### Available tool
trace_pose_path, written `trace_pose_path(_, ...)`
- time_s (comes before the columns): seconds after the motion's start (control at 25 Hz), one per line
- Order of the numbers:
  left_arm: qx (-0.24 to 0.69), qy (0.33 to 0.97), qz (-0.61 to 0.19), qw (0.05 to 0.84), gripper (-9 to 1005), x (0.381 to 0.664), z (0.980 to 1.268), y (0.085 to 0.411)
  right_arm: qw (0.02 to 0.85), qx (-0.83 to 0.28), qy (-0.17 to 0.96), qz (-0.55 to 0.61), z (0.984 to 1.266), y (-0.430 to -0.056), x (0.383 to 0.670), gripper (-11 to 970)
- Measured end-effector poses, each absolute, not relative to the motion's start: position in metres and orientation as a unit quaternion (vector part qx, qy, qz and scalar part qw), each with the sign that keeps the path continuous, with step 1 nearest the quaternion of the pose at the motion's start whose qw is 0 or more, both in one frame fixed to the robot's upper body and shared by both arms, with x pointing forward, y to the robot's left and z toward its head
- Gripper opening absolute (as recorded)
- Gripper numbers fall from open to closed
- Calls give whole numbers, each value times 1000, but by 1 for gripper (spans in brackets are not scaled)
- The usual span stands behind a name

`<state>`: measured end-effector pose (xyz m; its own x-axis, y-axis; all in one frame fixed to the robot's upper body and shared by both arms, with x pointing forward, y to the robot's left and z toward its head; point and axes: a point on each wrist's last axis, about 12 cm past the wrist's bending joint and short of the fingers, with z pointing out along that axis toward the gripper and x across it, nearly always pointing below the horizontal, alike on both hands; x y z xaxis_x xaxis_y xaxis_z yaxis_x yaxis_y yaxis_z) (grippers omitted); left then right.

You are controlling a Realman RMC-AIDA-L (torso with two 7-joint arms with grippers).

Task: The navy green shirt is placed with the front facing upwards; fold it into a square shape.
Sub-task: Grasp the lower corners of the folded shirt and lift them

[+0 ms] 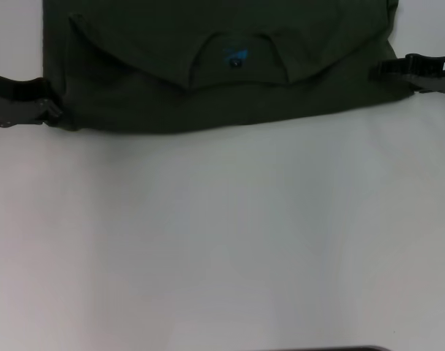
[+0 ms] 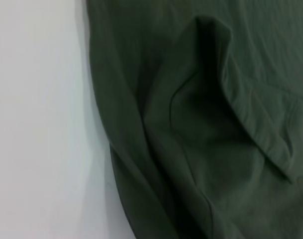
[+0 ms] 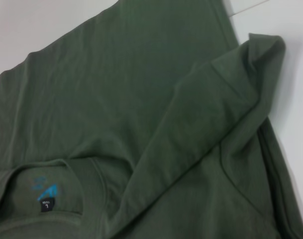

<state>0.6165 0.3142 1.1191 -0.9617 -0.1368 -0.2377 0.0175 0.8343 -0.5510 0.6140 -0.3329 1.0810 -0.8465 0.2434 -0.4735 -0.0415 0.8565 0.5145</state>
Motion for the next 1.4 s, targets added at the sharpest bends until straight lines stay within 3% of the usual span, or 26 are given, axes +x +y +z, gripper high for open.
trace_pose_path(0.48,-31,948,-287,136,43,616,1119,314,253,48,930,262,1082,-338,610,729)
trace_pose_path(0.92,-29,949,-286,133,44,616,1120,313,242,42,932,267,1085,-342,606,258)
trace_pose_path(1.24,-18,950,-284,128,44,615,1124,320,217,29,935,279,1092,-352,599,64)
trace_pose_path(1.4,7,950,-292,108,44,610,1129,321,183,8,941,285,1101,-358,589,49)
